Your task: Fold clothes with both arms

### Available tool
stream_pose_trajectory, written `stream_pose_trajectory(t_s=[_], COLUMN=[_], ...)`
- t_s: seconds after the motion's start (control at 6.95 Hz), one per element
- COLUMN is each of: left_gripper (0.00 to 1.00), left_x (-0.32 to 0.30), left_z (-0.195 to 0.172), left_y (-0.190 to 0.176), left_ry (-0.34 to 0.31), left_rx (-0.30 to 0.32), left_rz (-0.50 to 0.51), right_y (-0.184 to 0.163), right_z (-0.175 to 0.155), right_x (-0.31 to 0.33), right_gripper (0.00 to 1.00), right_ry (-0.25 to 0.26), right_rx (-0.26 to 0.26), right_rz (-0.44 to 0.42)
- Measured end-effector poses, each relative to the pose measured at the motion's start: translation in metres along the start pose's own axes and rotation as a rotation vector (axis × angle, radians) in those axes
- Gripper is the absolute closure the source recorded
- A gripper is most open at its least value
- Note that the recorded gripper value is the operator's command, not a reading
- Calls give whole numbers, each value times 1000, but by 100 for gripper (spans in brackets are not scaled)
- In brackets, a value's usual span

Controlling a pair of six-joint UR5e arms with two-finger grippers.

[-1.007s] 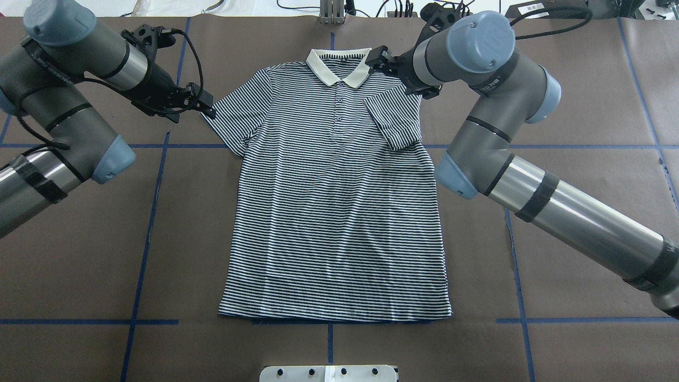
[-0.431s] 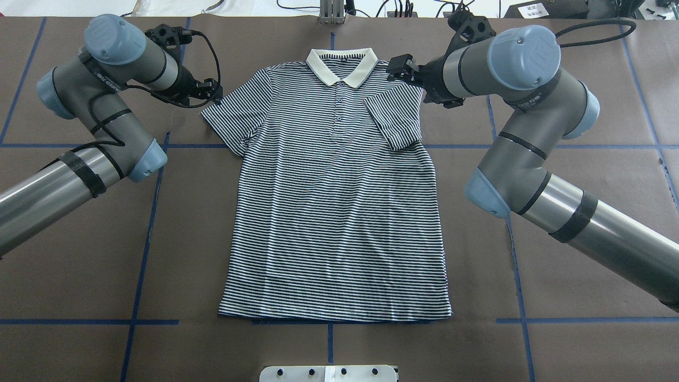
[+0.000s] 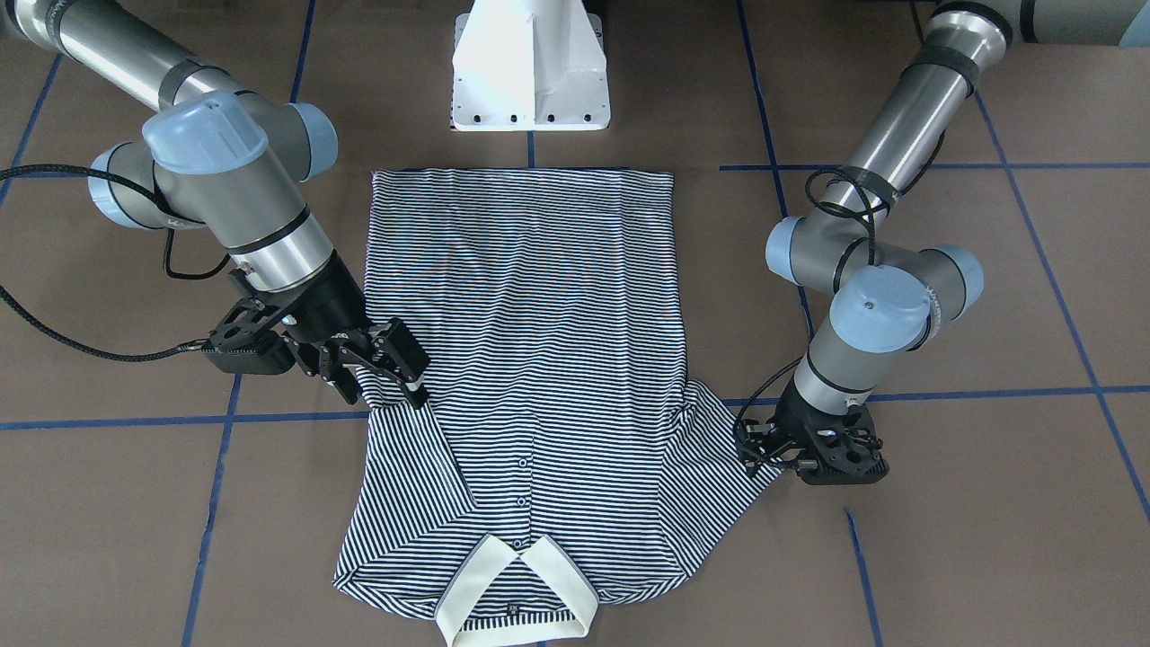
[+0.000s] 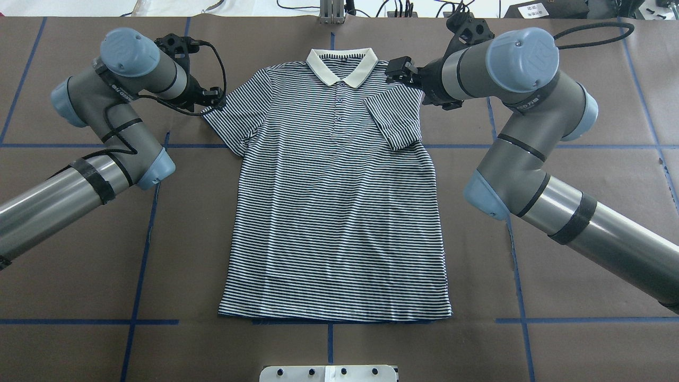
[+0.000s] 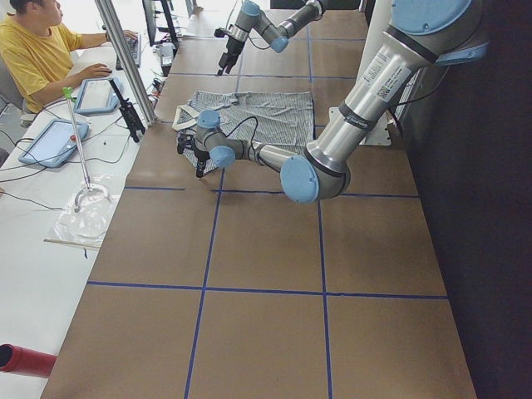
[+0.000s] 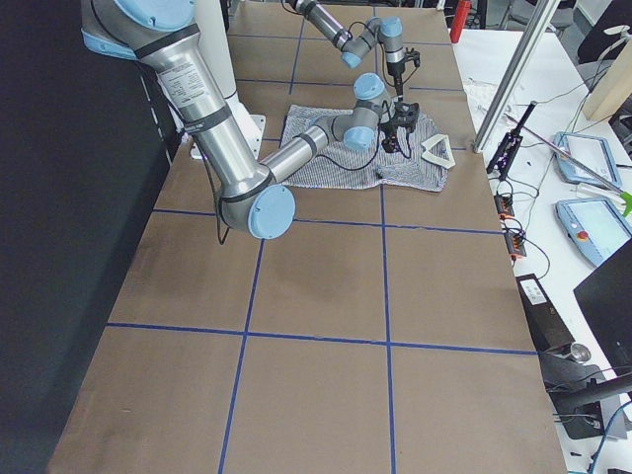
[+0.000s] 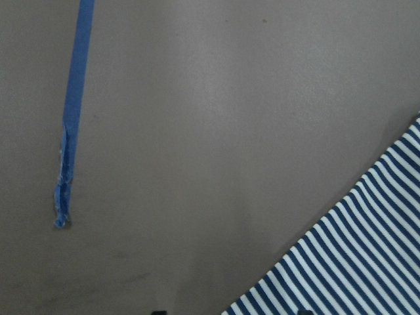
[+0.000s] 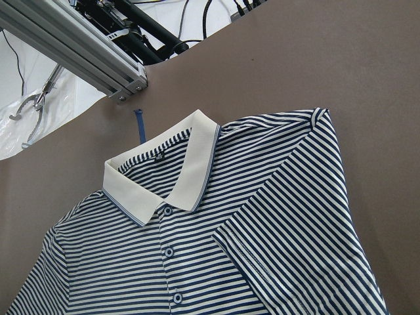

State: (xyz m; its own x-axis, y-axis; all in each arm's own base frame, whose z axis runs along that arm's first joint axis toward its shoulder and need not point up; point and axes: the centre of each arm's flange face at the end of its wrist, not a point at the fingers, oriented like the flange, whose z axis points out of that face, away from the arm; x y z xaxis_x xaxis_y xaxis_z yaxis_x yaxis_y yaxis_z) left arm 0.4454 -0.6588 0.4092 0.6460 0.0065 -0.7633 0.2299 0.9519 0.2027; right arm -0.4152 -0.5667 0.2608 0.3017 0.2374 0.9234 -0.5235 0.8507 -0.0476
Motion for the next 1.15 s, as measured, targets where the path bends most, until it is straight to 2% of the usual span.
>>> stream_pose_trajectory(t_s=[0.29, 0.72, 0.86, 1.15], left_gripper=[100, 100, 100, 100], left_x=[7, 74, 95, 143], left_z=[-3, -48, -52, -36], left_y=[-1, -20, -22, -29], left_ry=[8, 101, 117, 99], left_rx=[4, 37, 38, 55], left_rz=[6, -32, -59, -99], right_y=[1, 1, 1, 1], right_z=[0, 0, 0, 1], right_x=[0, -2, -2, -2], right_gripper=[0, 0, 0, 0], right_ry=[0, -2, -2, 0], right_rx=[-1, -1, -1, -1], right_rz=[0, -2, -2, -2])
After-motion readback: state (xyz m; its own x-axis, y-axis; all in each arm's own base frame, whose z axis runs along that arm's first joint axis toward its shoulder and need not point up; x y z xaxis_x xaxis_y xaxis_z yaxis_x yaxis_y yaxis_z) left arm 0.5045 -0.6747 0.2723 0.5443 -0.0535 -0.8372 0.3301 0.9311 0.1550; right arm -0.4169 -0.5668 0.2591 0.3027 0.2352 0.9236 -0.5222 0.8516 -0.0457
